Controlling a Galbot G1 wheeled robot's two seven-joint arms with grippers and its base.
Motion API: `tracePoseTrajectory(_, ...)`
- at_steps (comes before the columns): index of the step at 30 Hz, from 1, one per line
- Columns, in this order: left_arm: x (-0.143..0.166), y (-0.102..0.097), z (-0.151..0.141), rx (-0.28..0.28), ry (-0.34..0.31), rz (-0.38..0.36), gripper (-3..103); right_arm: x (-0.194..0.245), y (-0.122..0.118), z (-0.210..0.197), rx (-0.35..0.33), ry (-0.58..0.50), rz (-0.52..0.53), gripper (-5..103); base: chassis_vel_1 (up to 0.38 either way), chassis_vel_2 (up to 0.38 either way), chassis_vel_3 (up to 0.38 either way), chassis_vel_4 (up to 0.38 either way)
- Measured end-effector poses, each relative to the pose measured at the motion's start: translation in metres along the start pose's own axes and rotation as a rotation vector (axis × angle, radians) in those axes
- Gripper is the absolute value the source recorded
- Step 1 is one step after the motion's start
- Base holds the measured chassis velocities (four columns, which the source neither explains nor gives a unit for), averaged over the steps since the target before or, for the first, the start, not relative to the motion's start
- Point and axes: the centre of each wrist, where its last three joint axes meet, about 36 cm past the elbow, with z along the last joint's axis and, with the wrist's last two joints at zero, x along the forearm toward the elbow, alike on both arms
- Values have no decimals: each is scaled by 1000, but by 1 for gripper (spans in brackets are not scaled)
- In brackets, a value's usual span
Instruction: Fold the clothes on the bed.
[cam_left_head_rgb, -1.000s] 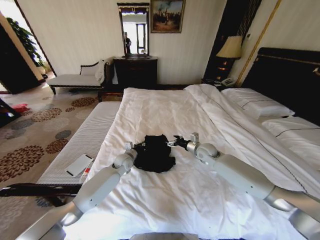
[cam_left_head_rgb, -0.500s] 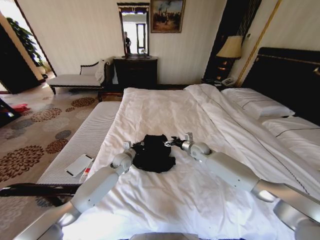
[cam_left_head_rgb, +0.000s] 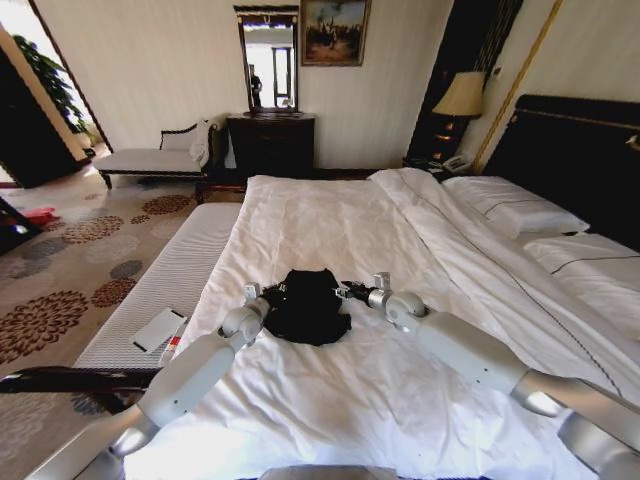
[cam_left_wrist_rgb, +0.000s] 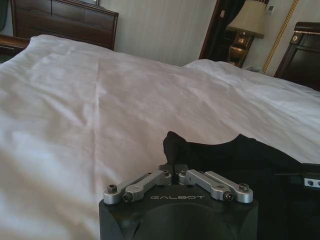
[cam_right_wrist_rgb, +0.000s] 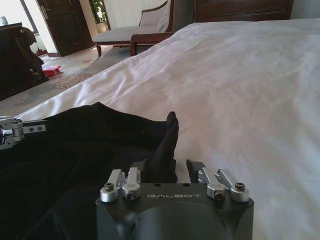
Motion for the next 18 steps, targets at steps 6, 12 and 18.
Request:
tracePoseTrajectory(6,1,0,0,1,-2,-3,1,4,2,-3,3,-7,2,20,0,0,0,0)
tracePoseTrajectory(12,2,0,-1,-2,-4,-3,1,6,5,-3,1,-11,1,2,0,0,0,0)
tracePoseTrajectory(18,6,2,-3,-7,-8,-6,1,10,7,2,-9,-15,4,2,0,0,0,0)
